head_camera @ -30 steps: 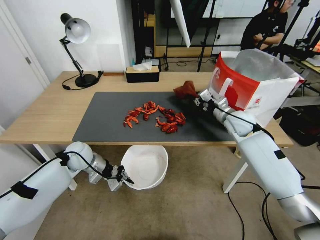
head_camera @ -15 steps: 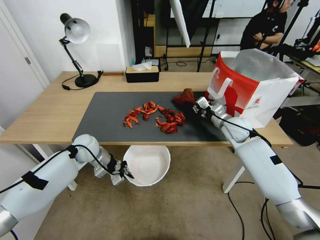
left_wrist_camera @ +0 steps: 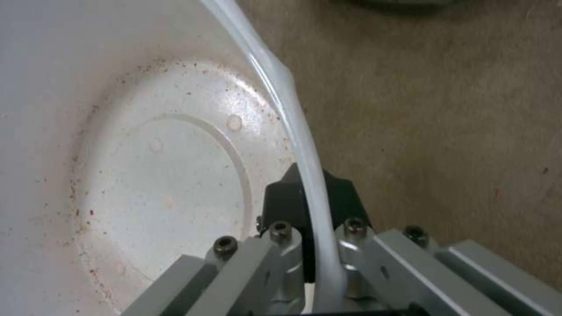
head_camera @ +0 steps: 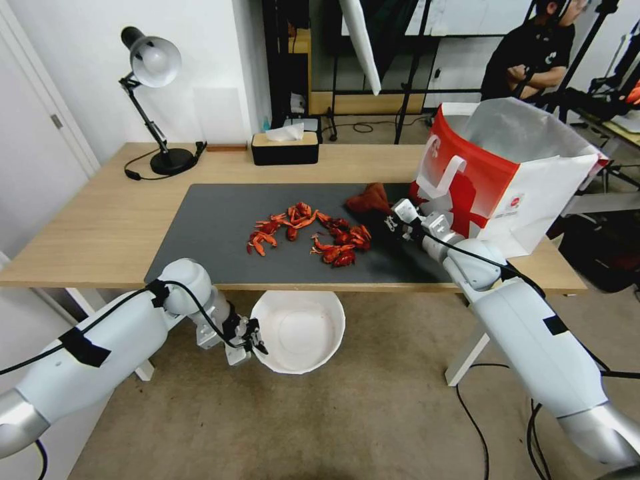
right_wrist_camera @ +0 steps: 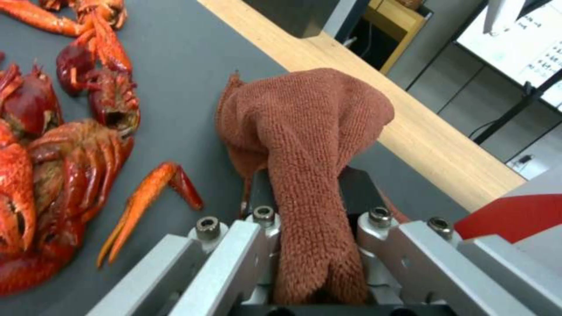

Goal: Sweep shrimp from table into container with towel, then put container into takeout bag.

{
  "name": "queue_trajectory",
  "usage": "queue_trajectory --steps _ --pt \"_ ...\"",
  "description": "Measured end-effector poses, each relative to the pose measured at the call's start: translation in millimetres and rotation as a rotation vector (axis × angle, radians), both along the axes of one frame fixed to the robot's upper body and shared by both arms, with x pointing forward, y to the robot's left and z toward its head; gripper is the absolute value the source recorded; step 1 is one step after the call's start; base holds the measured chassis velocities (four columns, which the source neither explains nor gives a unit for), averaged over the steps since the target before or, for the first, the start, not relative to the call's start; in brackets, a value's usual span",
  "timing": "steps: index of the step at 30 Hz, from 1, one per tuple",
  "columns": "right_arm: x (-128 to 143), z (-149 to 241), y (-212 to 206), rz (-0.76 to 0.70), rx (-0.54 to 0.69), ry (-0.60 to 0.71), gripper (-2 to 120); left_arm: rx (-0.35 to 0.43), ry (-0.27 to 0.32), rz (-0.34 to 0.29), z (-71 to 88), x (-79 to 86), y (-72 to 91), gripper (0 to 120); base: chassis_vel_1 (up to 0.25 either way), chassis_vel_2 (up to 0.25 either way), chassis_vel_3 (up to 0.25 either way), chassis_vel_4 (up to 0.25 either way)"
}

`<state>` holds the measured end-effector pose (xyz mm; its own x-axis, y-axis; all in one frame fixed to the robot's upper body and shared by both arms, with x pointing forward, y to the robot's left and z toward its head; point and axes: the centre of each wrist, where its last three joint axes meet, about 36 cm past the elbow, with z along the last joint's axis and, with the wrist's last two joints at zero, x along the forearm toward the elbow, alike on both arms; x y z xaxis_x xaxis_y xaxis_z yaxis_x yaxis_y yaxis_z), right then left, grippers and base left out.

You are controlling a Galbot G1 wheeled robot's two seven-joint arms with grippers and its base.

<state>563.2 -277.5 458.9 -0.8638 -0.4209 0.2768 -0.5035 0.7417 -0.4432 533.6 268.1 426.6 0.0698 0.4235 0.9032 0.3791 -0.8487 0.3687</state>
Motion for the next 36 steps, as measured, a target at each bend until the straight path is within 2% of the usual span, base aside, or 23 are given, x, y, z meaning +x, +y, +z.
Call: queue_trajectory --steps 5,12,36 --pt "-1 -2 -5 0.009 -0.008 0.017 8 -0.011 0.017 -0.007 -1.1 5.8 -10.2 0 0.0 0.0 0.0 0.0" --pt "-8 -5 -5 0.041 -0.008 0.037 8 -0.037 0.04 0.002 -2.1 13.5 -15.8 0 0.0 0.0 0.0 0.0" --pt "-39 -21 15 0.146 0.018 0.091 8 -0.071 0.054 0.039 0.1 19.9 -6.7 0 0.0 0.0 0.0 0.0"
